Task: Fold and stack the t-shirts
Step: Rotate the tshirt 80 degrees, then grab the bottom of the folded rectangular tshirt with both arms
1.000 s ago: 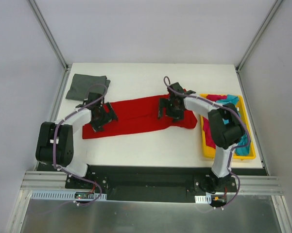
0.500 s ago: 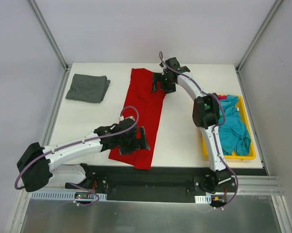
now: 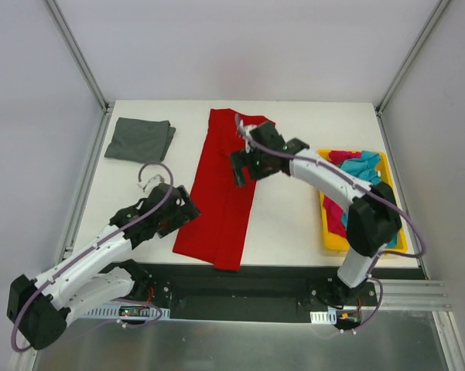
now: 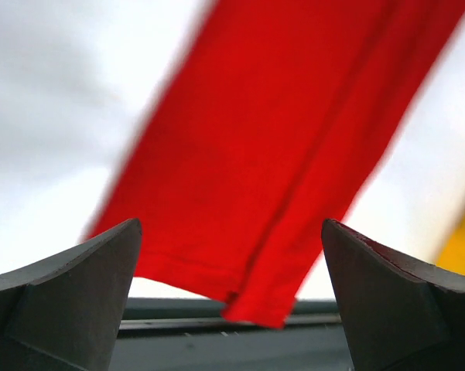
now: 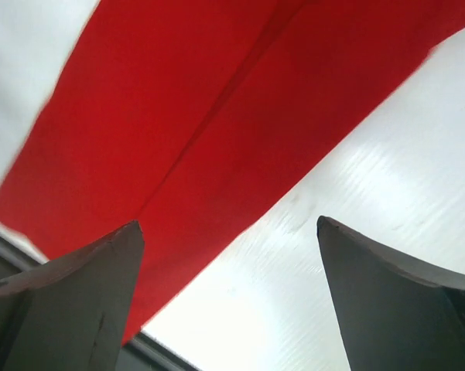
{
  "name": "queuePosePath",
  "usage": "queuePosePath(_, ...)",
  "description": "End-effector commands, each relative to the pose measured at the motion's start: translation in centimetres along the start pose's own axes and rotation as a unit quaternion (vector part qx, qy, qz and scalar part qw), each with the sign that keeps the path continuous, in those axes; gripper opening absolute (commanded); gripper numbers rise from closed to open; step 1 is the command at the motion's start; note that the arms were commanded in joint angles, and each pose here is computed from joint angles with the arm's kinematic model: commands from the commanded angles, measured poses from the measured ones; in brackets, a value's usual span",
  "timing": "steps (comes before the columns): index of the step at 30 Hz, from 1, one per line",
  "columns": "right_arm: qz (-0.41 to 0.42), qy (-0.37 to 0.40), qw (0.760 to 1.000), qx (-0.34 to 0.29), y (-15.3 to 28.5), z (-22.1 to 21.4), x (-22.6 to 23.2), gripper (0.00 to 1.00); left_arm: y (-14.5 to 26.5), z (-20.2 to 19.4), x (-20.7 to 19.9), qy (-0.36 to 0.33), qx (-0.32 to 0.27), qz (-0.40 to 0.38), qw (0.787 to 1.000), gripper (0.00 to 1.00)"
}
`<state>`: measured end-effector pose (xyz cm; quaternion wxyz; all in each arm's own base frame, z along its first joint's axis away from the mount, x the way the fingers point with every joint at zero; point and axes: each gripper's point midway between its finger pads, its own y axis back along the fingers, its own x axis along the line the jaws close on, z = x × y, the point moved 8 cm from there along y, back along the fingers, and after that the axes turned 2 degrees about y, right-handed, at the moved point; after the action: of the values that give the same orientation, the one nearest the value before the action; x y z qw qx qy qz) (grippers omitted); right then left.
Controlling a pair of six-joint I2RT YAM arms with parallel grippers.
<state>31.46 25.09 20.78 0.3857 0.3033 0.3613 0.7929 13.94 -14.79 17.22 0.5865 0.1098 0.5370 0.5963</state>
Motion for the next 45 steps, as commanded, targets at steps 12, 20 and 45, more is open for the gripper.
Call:
queuePosePath(12, 0.13, 0.336, 0.933, 0.015, 1.3, -18.3, 13.1, 0.96, -2.4, -2.8, 8.6, 0.076, 0.085, 0.111, 0.987, 0.79)
queuePosePath(20, 0.139, 0.406, 0.901, 0.062, 0.5, -21.1, 15.4, 0.82, -3.1, -3.5, 9.6, 0.083, 0.09, 0.136, 0.983, 0.68)
queuePosePath(45, 0.071, 0.399, 0.909, 0.101, -0.9, -22.8, 14.5, 0.21, -3.5, -4.2, 9.3, 0.097, 0.113, 0.106, 0.983, 0.0)
